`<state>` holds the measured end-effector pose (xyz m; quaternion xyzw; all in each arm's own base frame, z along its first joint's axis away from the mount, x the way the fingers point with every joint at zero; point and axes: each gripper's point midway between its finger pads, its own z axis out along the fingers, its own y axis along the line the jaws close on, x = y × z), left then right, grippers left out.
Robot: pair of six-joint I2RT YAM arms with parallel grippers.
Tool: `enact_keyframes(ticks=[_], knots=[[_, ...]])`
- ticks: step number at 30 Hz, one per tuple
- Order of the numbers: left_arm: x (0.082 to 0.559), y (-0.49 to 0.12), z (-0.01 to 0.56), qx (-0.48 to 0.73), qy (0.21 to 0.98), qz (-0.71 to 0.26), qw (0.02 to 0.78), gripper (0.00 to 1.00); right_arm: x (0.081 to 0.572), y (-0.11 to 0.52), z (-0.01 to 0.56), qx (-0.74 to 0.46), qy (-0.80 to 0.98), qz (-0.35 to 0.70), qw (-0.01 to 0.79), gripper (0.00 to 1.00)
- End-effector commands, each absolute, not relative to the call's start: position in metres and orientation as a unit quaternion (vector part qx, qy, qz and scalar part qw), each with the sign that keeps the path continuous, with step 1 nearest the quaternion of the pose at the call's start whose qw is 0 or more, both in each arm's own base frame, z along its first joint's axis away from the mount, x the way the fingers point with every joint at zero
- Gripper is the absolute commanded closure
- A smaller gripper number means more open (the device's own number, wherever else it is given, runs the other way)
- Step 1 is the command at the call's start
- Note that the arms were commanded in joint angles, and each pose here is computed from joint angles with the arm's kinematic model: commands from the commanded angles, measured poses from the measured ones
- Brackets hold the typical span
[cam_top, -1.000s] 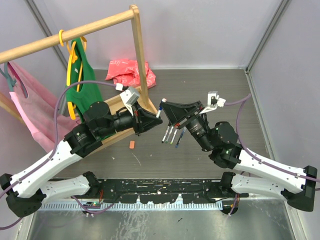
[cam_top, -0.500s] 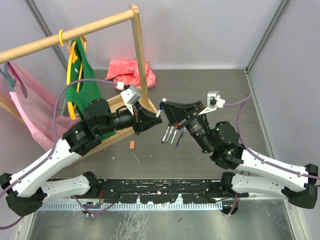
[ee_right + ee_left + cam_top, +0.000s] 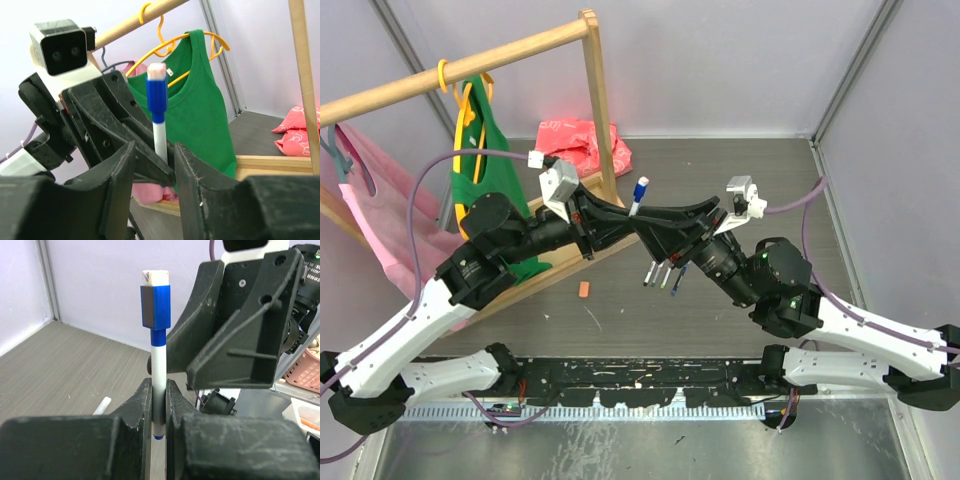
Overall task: Insert the pens into the pen caps
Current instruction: Insert the pen cap onto the pen.
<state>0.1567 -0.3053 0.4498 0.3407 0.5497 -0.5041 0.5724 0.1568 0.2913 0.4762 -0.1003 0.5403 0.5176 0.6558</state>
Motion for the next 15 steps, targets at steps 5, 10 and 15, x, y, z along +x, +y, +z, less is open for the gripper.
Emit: enact_keyframes(ticks=[5, 10, 15], knots=[[0.148, -0.287, 0.495, 0.325, 0.491, -0.509, 0.627, 1.0, 0.147, 0.265, 0.495, -0.094, 0.514, 0.524, 0.673, 0.51], [0.146, -0.292, 0.49, 0.328, 0.498, -0.522, 0.61, 1.0, 0.158, 0.252, 0.501, -0.081, 0.53, 0.484, 0.692, 0.46], [0.147, -0.298, 0.482, 0.331, 0.506, -0.528, 0.596, 1.0, 0.155, 0.256, 0.523, -0.099, 0.519, 0.481, 0.699, 0.37]])
